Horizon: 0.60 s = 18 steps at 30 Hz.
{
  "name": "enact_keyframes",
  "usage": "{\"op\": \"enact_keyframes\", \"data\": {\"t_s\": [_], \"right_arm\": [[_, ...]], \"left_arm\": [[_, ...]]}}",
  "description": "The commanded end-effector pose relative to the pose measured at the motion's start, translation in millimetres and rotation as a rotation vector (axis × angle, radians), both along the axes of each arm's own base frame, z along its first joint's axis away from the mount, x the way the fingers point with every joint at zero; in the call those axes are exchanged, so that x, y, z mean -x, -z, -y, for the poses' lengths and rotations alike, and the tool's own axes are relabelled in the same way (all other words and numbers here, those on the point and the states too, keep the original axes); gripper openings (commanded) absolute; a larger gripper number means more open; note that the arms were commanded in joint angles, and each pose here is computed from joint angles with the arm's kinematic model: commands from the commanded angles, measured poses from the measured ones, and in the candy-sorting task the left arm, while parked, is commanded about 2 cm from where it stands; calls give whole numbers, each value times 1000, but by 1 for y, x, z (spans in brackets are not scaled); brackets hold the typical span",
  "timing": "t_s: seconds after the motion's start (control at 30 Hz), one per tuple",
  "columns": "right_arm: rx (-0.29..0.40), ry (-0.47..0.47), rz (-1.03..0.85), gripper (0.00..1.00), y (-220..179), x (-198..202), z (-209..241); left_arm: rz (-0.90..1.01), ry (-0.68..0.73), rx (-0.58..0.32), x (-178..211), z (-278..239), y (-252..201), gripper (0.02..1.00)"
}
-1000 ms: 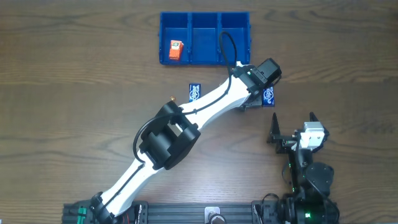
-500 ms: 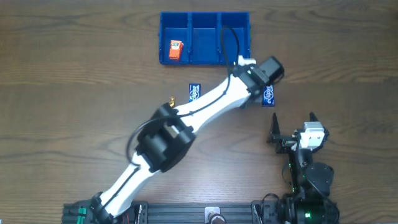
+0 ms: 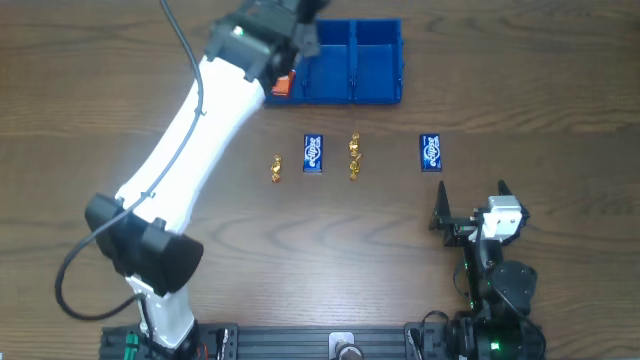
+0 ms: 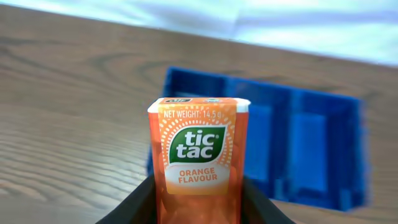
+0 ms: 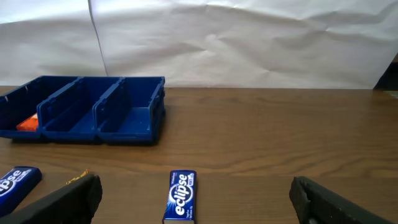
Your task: Sort Candies Into Trays
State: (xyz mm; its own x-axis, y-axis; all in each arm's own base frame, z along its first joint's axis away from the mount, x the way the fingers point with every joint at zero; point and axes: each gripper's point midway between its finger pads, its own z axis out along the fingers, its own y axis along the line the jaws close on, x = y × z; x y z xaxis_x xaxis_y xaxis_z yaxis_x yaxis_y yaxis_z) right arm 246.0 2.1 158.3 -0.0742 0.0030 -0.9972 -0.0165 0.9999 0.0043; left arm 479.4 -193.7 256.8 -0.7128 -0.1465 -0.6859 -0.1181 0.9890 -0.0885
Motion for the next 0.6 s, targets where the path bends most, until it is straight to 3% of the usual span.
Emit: {"op": "enact_keyframes", "data": {"t_s": [0.03, 0.37, 0.6], "right_arm": [[14, 0, -2, 1000, 2, 0, 0], [14, 0, -2, 1000, 2, 0, 0], [14, 0, -2, 1000, 2, 0, 1]], "left_arm": [[-133, 64, -38, -14, -19, 64, 303], [-224, 132, -35, -32, -9, 134, 305], [-232, 150, -39, -32, -8, 137, 308]]}}
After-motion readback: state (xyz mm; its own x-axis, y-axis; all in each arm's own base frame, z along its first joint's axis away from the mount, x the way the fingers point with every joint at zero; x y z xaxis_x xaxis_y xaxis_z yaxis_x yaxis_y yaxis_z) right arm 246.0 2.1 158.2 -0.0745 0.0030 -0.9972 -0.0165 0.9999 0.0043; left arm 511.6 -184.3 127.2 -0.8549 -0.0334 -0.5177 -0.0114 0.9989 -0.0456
